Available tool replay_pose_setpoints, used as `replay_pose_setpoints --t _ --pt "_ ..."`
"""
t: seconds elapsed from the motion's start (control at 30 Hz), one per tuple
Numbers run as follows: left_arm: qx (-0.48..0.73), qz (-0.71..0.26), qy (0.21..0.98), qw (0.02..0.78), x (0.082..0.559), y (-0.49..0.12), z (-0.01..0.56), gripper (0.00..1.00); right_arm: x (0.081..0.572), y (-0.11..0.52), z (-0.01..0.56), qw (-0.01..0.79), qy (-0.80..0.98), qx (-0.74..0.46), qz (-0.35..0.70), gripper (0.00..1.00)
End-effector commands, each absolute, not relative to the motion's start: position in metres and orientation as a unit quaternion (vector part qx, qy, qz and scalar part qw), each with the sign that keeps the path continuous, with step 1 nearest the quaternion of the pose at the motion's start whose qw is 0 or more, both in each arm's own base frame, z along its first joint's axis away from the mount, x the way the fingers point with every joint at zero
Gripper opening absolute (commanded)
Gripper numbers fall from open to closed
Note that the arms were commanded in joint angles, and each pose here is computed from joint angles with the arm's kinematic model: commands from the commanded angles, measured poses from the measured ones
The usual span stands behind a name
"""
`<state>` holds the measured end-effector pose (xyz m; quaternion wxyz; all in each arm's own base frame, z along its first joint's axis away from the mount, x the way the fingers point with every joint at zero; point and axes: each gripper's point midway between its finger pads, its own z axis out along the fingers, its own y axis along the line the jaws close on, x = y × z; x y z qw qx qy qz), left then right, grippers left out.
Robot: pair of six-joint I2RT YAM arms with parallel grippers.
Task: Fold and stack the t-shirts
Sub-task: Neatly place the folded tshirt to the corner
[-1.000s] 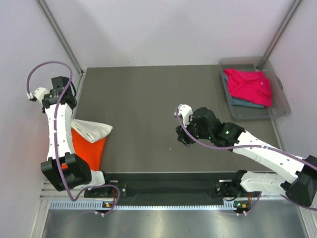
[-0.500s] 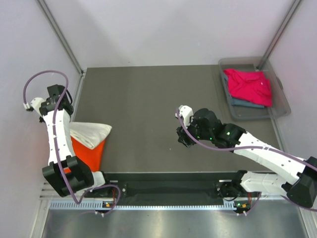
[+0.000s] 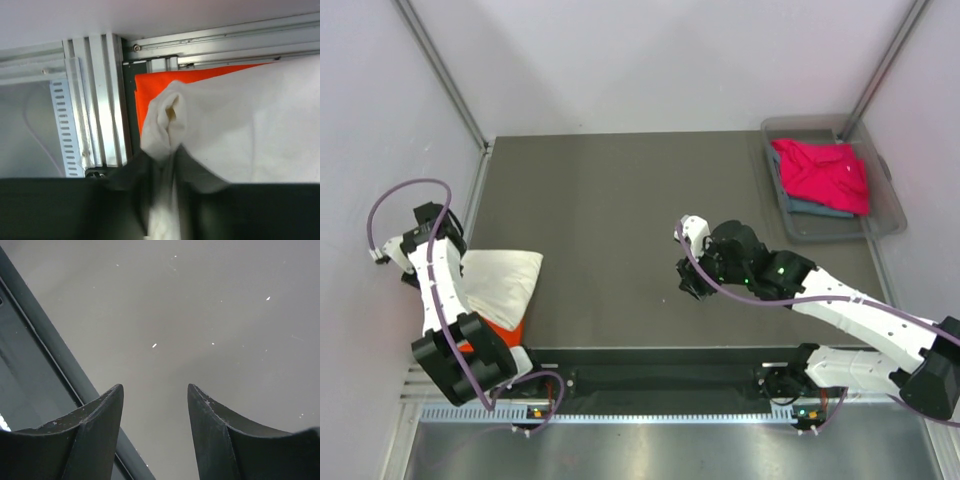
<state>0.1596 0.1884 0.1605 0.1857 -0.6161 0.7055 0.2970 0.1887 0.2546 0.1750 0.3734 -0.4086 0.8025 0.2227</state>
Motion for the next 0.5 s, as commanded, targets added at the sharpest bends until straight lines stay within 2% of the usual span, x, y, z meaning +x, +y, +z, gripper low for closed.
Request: replay_pose_setpoints --t 0.0,0.03,0.07,0.1,0.13,0.17,0.33,0.4,0.43,0.47 --pt "-0.634 0.305 0.690 0.170 0.139 0.187 0.153 0.33 0.190 0.258 0.186 0.392 0.792 -0.401 0.241 0.55" --pt "-0.634 0.306 0.689 0.170 0.138 0.188 0.152 0.41 0.189 0.258 0.186 0.391 0.792 -0.402 0.241 0.54" --pt "-0.635 0.305 0.687 0.177 0.137 0.188 0.155 0.55 0.188 0.256 0.186 0.392 0.792 -0.402 0.240 0.54" --pt "-0.636 0.301 0.685 0.189 0.140 0.189 0.162 0.65 0.188 0.255 0.186 0.392 0.792 -0.402 0.240 0.54" --pt "-0.639 0.280 0.689 0.197 0.146 0.185 0.165 0.79 0.187 0.254 0.187 0.393 0.792 -0.401 0.240 0.55" --pt "-0.650 0.249 0.685 0.215 0.157 0.180 0.175 0.83 0.186 0.253 0.188 0.396 0.790 -0.401 0.241 0.55" --pt "-0.639 0.150 0.712 0.251 0.201 0.139 0.187 0.84 0.179 0.257 0.194 0.387 0.801 -0.364 0.274 0.55" --pt "-0.589 0.086 0.754 0.277 0.236 0.094 0.188 0.85 0.173 0.259 0.195 0.387 0.802 -0.346 0.296 0.56" --pt "-0.569 0.031 0.776 0.273 0.249 0.065 0.187 0.85 0.172 0.261 0.190 0.384 0.810 -0.316 0.312 0.58" --pt "-0.522 -0.025 0.797 0.303 0.273 0.029 0.194 0.85 0.171 0.259 0.193 0.393 0.808 -0.297 0.324 0.60"
